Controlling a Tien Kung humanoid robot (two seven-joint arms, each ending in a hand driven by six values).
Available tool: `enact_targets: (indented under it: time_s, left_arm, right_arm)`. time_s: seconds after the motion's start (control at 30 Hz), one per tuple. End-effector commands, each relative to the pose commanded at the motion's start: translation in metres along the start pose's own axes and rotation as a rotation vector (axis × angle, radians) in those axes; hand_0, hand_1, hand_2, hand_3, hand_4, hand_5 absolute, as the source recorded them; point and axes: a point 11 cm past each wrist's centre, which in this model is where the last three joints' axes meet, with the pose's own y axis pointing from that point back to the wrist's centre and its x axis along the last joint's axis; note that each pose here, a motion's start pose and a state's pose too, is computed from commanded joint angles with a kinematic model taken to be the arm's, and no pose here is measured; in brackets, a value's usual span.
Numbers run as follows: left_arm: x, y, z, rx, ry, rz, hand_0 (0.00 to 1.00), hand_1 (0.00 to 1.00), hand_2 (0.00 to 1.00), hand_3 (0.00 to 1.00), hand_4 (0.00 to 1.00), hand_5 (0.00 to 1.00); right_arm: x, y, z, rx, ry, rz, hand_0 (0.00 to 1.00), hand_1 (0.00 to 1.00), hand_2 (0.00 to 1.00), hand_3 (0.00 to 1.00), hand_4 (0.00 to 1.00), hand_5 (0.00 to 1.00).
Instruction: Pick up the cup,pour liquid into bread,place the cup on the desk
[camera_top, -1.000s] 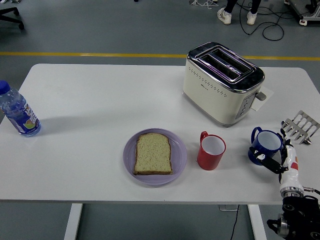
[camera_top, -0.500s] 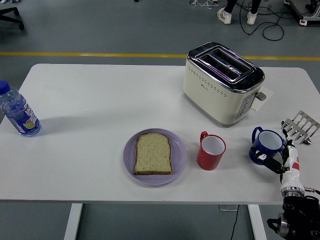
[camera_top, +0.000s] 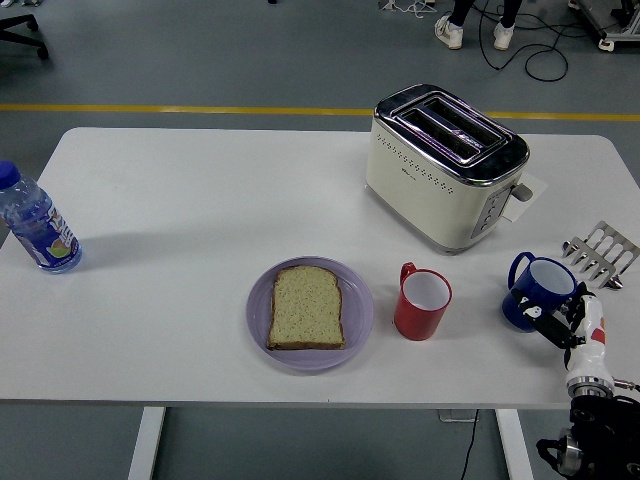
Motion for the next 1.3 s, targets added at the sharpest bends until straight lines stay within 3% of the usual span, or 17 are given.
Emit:
enact_targets:
  time_s: [0.1, 0.13, 0.3, 0.33, 0.5, 0.53, 0.7, 0.73, 1.0, 1.3]
  left_arm:
    - [0.0, 0.0, -0.001, 0.002, -0.002, 0.001, 0.635, 0.645, 0.654, 0.507, 0.24, 0.849]
    - [0.0, 0.0, -0.002, 0.003, -0.002, 0.0, 0.634, 0.645, 0.654, 0.507, 0.241, 0.849]
    - [0.0, 0.0, -0.002, 0.003, -0.002, 0.0, 0.634, 0.645, 0.654, 0.507, 0.241, 0.849]
    - [0.0, 0.0, -0.002, 0.003, -0.002, 0.0, 0.635, 0.645, 0.654, 0.507, 0.241, 0.85]
    - [0.0, 0.0, 0.001, -0.001, 0.002, 0.0, 0.635, 0.645, 0.654, 0.507, 0.241, 0.85]
    - [0.0, 0.0, 0.001, -0.002, 0.003, 0.0, 0.634, 0.645, 0.654, 0.506, 0.241, 0.85]
    - [0.001, 0.0, 0.005, -0.008, 0.009, 0.0, 0.634, 0.645, 0.654, 0.506, 0.241, 0.85]
    - [0.001, 0.0, 0.005, -0.008, 0.009, 0.0, 0.635, 0.646, 0.654, 0.507, 0.24, 0.849]
    - [0.001, 0.0, 0.008, -0.014, 0.01, 0.001, 0.634, 0.647, 0.654, 0.506, 0.24, 0.849]
    - [0.002, 0.0, 0.01, -0.017, 0.013, 0.002, 0.633, 0.647, 0.654, 0.506, 0.24, 0.849]
  right_arm:
    - [0.002, 0.0, 0.0, 0.002, -0.004, 0.003, 0.649, 0.526, 0.605, 0.729, 0.852, 0.048]
    - [0.002, 0.0, -0.001, 0.004, -0.005, 0.005, 0.576, 0.484, 0.573, 0.703, 0.823, 0.031]
    - [0.006, -0.002, -0.005, 0.016, -0.002, 0.007, 0.576, 0.484, 0.573, 0.703, 0.823, 0.031]
    - [0.007, -0.002, -0.007, 0.02, 0.001, 0.007, 0.5, 0.44, 0.559, 0.655, 0.794, 0.002]
    - [0.01, -0.007, -0.017, 0.039, 0.015, 0.002, 0.5, 0.44, 0.559, 0.655, 0.794, 0.002]
    - [0.011, -0.008, -0.021, 0.045, 0.018, -0.001, 0.454, 0.43, 0.567, 0.602, 0.741, 0.002]
    - [0.016, -0.014, -0.043, 0.076, 0.055, -0.023, 0.454, 0.43, 0.567, 0.602, 0.741, 0.002]
    - [0.016, -0.014, -0.045, 0.078, 0.057, -0.024, 0.42, 0.442, 0.572, 0.567, 0.689, 0.002]
    - [0.022, -0.018, -0.079, 0.048, 0.132, -0.025, 0.424, 0.452, 0.574, 0.563, 0.676, 0.002]
    - [0.019, -0.014, -0.127, 0.08, 0.233, -0.055, 0.436, 0.456, 0.577, 0.562, 0.666, 0.002]
